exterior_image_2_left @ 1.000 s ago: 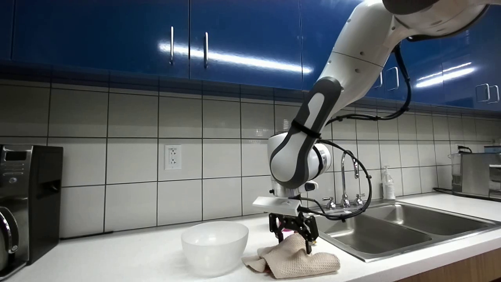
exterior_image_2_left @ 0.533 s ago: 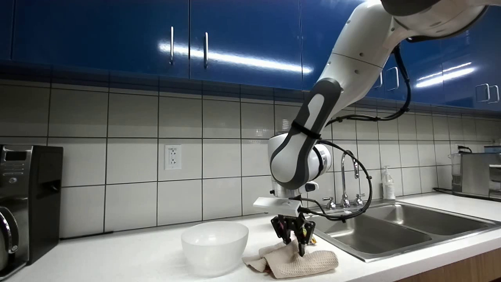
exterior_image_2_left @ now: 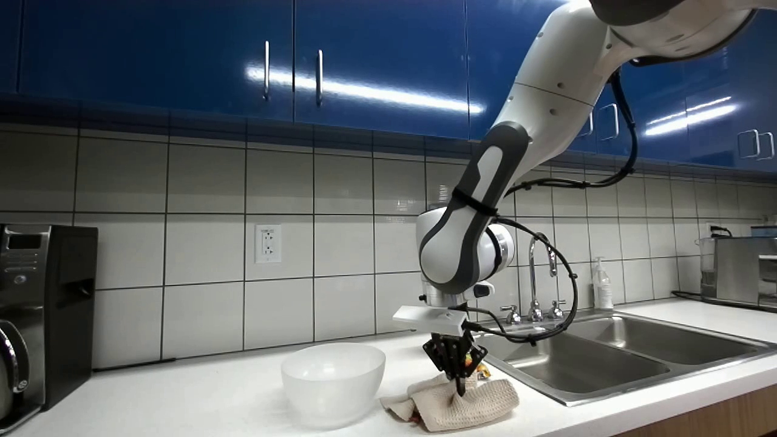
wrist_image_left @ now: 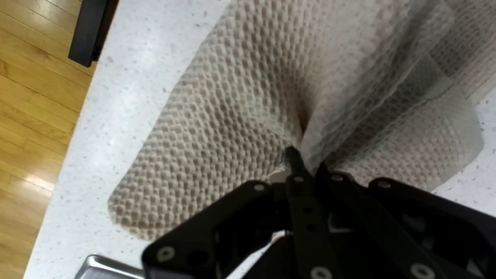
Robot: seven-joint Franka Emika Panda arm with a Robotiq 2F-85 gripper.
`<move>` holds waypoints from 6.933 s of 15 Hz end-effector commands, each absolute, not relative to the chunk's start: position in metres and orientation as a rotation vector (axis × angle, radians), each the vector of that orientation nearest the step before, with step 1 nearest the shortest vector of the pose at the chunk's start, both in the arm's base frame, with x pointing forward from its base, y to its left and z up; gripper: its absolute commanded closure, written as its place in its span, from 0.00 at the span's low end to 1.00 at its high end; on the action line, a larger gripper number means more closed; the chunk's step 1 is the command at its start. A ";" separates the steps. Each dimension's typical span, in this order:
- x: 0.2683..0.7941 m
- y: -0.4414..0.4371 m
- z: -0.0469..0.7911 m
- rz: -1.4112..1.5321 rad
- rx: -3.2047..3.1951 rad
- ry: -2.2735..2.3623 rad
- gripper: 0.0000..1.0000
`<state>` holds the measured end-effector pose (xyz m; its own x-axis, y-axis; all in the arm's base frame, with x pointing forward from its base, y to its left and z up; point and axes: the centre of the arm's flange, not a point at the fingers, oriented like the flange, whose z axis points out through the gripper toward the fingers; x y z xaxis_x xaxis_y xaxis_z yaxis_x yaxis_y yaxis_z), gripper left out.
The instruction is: Put the towel in the bowl
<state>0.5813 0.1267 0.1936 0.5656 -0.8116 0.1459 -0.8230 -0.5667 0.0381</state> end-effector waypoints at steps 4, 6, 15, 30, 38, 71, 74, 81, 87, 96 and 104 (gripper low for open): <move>0.577 0.128 0.227 0.278 2.744 -1.440 0.99; 0.576 0.131 0.250 0.336 2.778 -1.437 0.99; 0.566 0.138 0.348 0.565 2.877 -1.433 0.99; 0.533 0.178 0.471 0.903 3.026 -1.303 0.99; 0.522 0.221 0.496 0.989 3.114 -1.165 0.99; 0.583 0.295 0.368 0.828 3.239 -0.913 0.99; 0.587 0.290 0.349 0.790 3.229 -0.920 0.99; 0.589 0.275 0.313 0.700 3.207 -0.913 0.99; 0.583 0.278 0.302 0.638 3.215 -0.890 0.63; 0.571 0.288 0.317 0.653 3.235 -0.851 0.00; 0.541 0.277 0.371 0.651 3.311 -0.725 0.00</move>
<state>0.5676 0.2928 0.3421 0.8141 -0.4929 0.3072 -0.3766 -0.8506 -0.3668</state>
